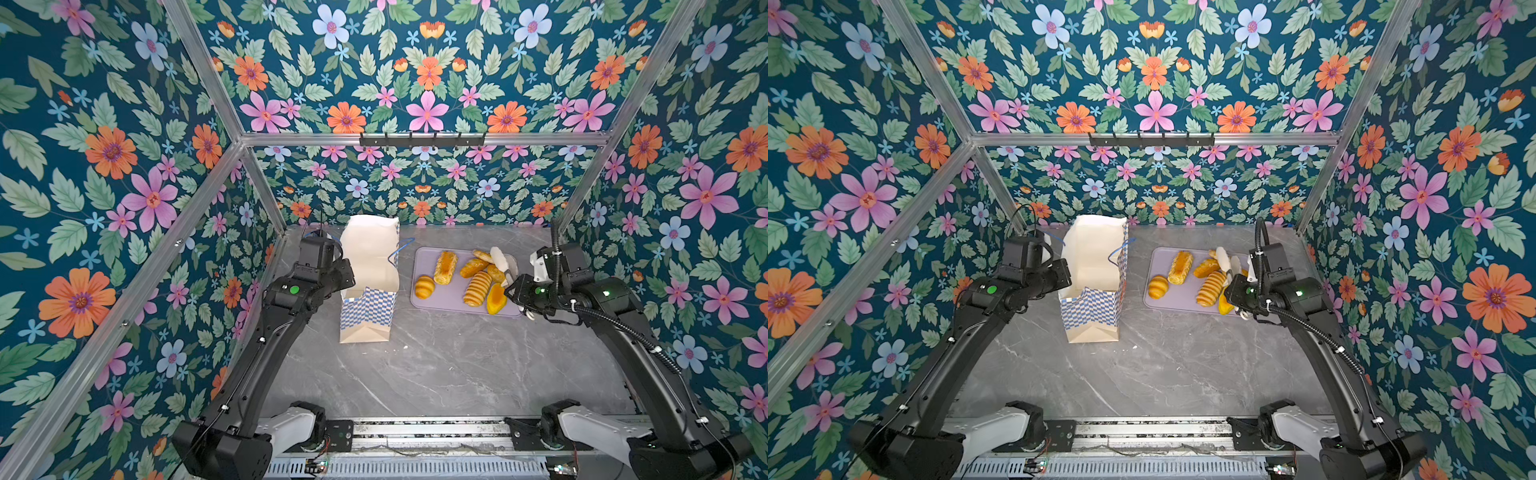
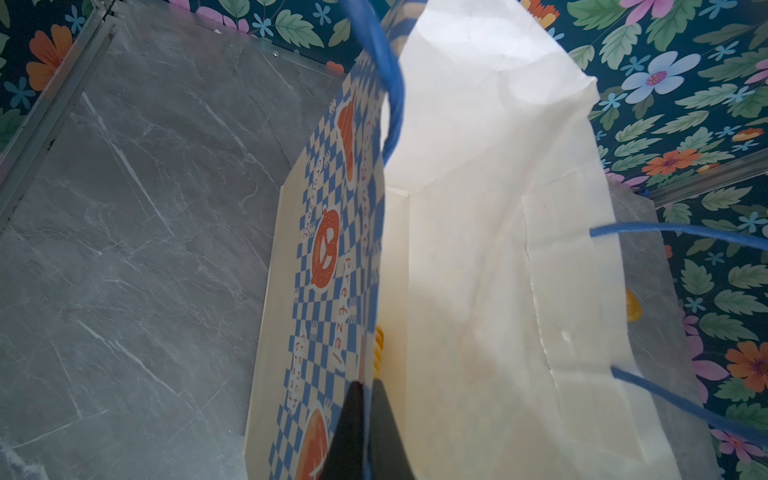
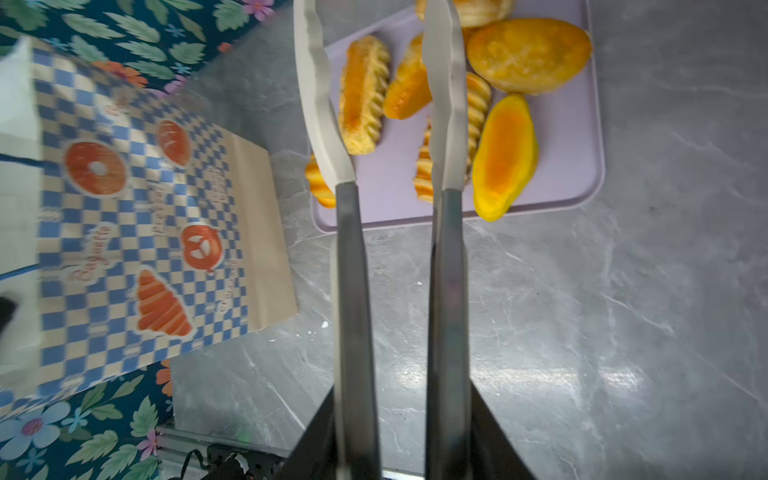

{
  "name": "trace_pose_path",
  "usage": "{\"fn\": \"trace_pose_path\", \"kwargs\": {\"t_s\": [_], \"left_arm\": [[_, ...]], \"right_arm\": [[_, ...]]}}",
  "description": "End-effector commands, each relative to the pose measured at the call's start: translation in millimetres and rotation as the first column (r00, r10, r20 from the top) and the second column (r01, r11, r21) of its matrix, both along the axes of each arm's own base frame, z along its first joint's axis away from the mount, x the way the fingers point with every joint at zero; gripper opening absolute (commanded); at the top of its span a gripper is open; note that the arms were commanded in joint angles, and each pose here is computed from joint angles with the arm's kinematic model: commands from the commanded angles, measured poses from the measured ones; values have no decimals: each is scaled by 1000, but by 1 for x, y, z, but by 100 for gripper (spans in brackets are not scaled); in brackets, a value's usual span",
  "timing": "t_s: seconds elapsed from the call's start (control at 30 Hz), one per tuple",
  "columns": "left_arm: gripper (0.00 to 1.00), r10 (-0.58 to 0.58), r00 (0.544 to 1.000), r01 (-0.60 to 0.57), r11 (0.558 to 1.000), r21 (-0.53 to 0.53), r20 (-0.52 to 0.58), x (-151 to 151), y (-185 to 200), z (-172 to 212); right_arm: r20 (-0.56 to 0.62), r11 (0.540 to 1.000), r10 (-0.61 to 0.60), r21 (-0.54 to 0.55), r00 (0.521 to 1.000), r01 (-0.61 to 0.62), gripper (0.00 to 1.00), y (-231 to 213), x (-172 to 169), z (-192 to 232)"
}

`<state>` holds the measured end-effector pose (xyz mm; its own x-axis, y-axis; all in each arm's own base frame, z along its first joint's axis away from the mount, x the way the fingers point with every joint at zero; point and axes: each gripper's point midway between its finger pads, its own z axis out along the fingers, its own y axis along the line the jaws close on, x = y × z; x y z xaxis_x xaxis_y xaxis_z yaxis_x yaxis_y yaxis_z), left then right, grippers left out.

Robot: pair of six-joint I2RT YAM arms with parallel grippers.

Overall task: Place the fake bread into the paper bag
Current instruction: 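Withdraw the tongs from the bag back over the tray with the right gripper, then pinch the long yellow bread on the tray with the tongs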

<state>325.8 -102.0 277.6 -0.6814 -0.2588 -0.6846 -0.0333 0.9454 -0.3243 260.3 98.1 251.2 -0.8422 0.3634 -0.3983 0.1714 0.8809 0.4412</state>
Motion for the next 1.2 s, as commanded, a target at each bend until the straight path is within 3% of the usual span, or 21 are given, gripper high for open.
{"fn": "trace_pose_path", "kwargs": {"t_s": [0.0, 0.5, 1.17], "left_arm": [[4, -7, 1000, 7, 1000, -2, 23, 4, -2, 3], [4, -21, 999, 21, 1000, -14, 26, 9, -6, 0], [4, -27, 999, 27, 1000, -7, 21, 11, -7, -3]], "right_arm": [[-46, 1000, 4, -30, 999, -5, 38, -8, -7, -23], [-208, 995, -64, -91, 976, 46, 39, -22, -28, -104], [-233, 996, -80, -65, 969, 66, 42, -21, -6, -126]]}}
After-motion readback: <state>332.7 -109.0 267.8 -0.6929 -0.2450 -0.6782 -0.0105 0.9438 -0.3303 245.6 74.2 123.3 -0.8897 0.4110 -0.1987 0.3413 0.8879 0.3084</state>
